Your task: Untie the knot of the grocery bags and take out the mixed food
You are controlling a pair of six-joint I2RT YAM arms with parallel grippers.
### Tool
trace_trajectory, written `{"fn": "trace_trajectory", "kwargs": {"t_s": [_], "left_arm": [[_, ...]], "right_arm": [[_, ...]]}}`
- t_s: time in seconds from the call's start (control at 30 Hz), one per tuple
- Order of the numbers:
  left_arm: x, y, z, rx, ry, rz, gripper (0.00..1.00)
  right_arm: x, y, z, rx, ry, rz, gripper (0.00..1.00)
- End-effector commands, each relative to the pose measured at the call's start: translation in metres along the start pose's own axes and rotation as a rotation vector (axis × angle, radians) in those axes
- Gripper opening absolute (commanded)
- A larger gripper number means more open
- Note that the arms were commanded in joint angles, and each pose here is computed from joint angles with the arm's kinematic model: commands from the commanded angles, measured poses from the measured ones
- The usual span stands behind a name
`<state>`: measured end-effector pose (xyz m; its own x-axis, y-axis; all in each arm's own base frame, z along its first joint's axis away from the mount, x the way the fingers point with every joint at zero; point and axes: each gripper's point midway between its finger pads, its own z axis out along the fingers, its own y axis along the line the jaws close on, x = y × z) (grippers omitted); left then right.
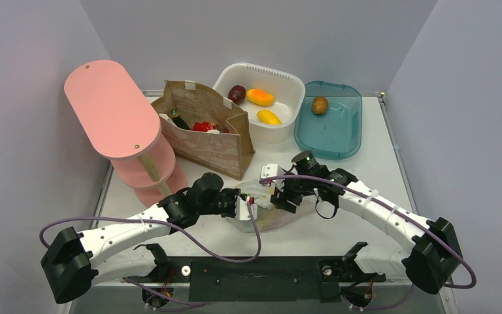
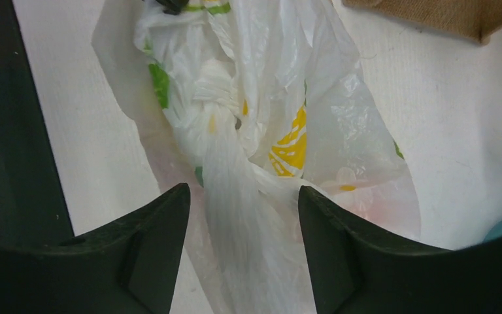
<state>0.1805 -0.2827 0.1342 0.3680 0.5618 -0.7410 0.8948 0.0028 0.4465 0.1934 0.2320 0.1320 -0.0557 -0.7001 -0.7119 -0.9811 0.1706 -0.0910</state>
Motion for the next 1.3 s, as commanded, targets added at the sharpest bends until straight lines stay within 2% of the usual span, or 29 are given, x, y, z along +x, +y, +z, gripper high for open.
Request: {"fn": "trace_trajectory", "kwargs": {"t_s": [0.0, 0.1, 0.17, 0.37, 0.53, 0.67, 0.8, 0.87, 0.9, 0.97, 1.27], "left_arm": [[-0.012, 0.016, -0.003, -0.065, -0.042, -0.001, 0.00], [-0.011, 0.022, -0.006, -0.059, -0.034, -0.009, 0.00], [-0.010, 0.027, -0.010, -0.061, -0.031, -0.021, 0.00], [0.016, 0.033, -0.042, -0.077, 0.023, -0.069, 0.00], [0.052, 0.013, -0.066, -0.044, 0.093, -0.080, 0.00], [0.046, 0.011, -0.074, -0.049, 0.061, -0.101, 0.00], [0.026, 0.029, -0.074, -0.083, 0.023, -0.158, 0.00], [0.011, 0.042, -0.075, -0.101, -0.006, -0.183, 0.19], [0.001, 0.050, -0.075, -0.109, -0.028, -0.198, 0.33], [-0.019, 0.062, -0.074, -0.129, -0.068, -0.196, 0.38], [-0.079, 0.068, -0.027, -0.098, -0.141, -0.119, 0.46]], "right_arm": [[0.001, -0.020, 0.010, 0.039, 0.047, -0.082, 0.48], [0.008, -0.023, 0.008, 0.057, 0.081, -0.091, 0.26], [0.008, -0.028, 0.003, 0.078, 0.077, -0.084, 0.01], [0.007, -0.055, -0.036, 0.160, 0.032, 0.010, 0.00], [0.031, -0.081, -0.069, 0.241, 0.014, 0.141, 0.00], [0.021, -0.079, -0.071, 0.203, -0.051, 0.199, 0.00], [0.002, -0.074, -0.070, 0.162, -0.138, 0.229, 0.00], [-0.005, -0.073, -0.073, 0.167, -0.169, 0.223, 0.00], [-0.008, -0.074, -0.075, 0.174, -0.182, 0.213, 0.00], [-0.011, -0.073, -0.078, 0.176, -0.195, 0.202, 0.00], [-0.019, -0.065, -0.076, 0.161, -0.198, 0.161, 0.00]]}}
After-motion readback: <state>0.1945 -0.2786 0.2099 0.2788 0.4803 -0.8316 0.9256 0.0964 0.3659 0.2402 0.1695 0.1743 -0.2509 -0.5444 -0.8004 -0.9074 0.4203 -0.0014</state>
